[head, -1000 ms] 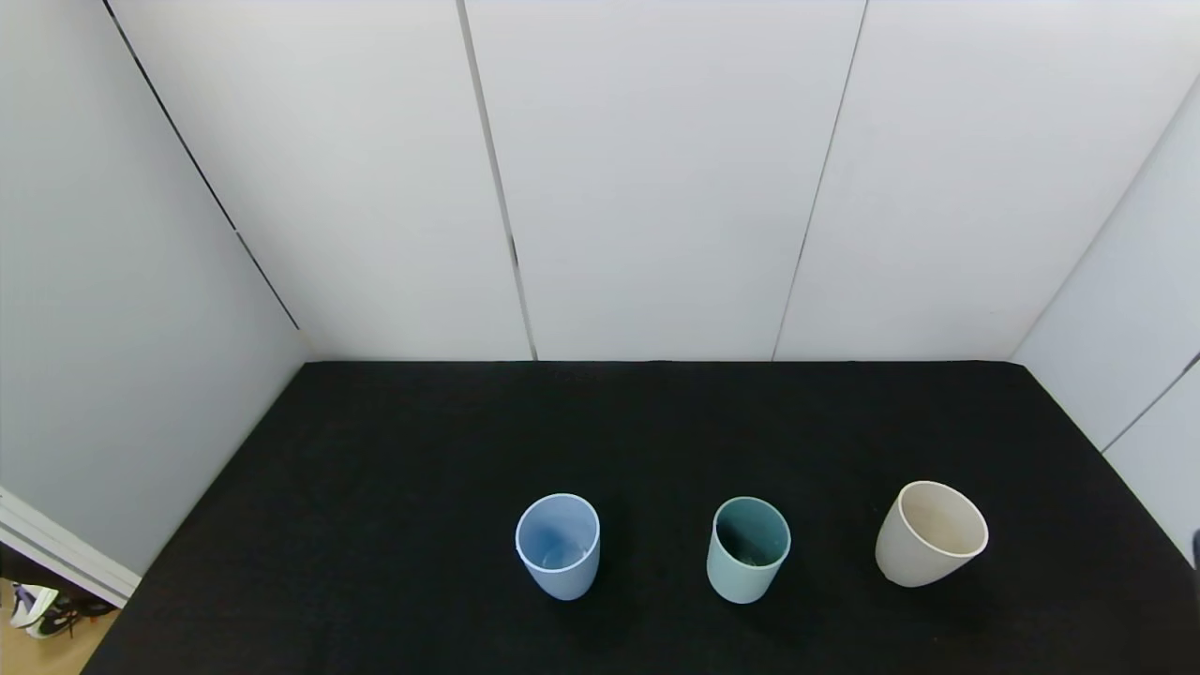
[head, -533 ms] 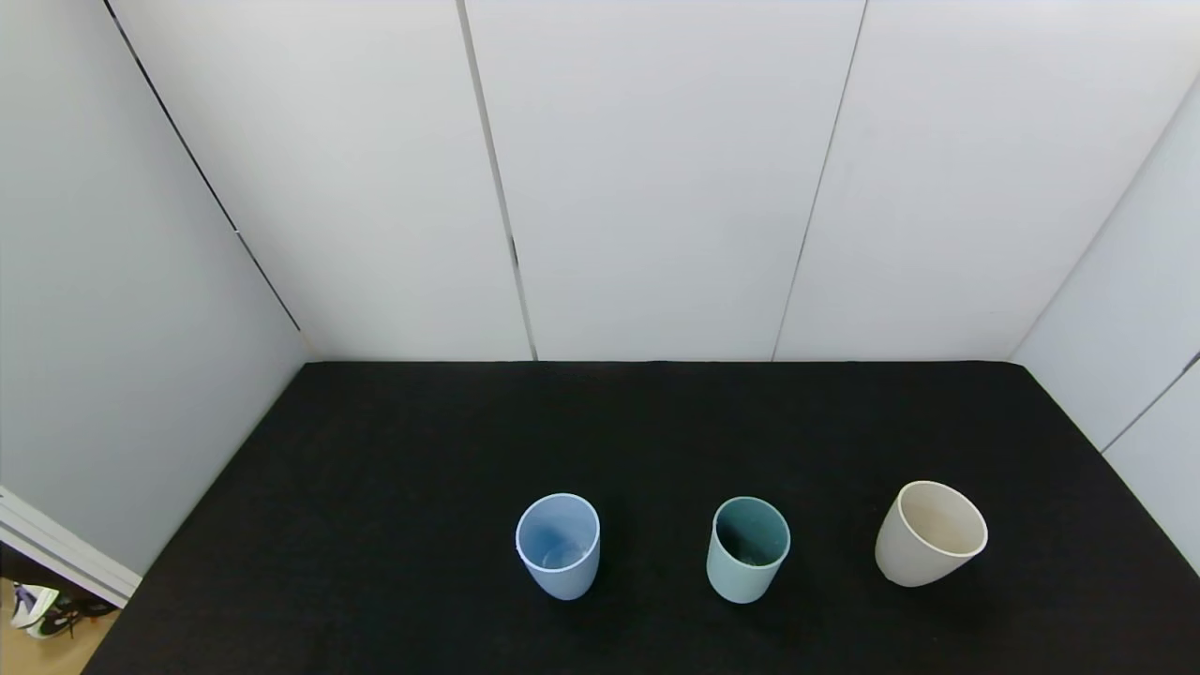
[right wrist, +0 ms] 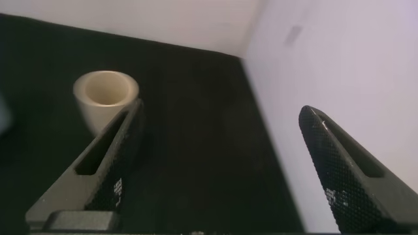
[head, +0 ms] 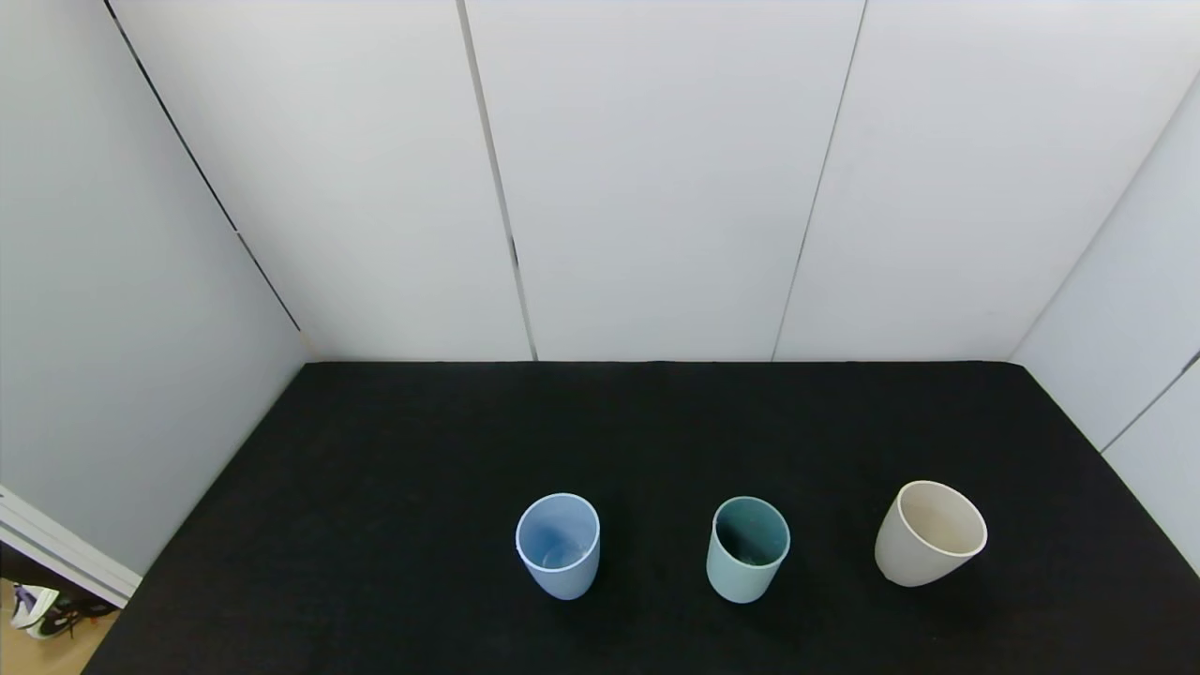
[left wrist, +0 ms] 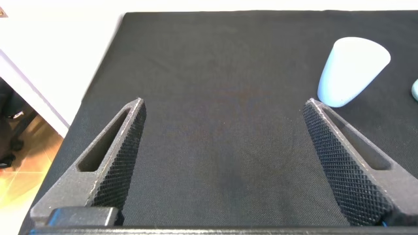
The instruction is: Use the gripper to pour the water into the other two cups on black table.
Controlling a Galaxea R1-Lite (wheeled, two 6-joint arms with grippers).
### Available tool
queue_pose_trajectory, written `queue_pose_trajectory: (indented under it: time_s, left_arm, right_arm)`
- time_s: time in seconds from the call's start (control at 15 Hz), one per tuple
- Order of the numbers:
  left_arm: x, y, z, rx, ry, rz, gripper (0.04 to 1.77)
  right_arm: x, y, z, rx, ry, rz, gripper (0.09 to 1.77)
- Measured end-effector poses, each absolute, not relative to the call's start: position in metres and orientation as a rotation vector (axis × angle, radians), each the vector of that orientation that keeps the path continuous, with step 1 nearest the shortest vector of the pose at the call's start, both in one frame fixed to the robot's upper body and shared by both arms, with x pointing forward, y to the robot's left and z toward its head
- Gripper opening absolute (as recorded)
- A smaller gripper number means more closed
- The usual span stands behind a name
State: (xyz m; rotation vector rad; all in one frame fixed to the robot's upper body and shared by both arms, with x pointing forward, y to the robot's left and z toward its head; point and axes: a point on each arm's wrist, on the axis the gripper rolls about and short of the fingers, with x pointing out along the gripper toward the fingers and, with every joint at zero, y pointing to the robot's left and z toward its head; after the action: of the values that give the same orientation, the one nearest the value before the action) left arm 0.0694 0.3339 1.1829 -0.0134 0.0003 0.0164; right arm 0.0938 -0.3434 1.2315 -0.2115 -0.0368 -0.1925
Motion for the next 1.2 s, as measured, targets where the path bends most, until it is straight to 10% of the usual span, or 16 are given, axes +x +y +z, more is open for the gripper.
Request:
queue_pose_trajectory:
  time_s: [0.2,1.2]
  left_arm:
    - [0.069,0.334,1.183,-0.013,0.0,0.016,1.72]
    - [0.069,0.334,1.183,-0.013,0.0,0.016,1.72]
  right_arm:
    - [0.094,-0.338,1.221,-0.093,-0.03,0.059,1.7]
    - [0.092,-0.337,1.193,-0.063,0.204,0.097,1.7]
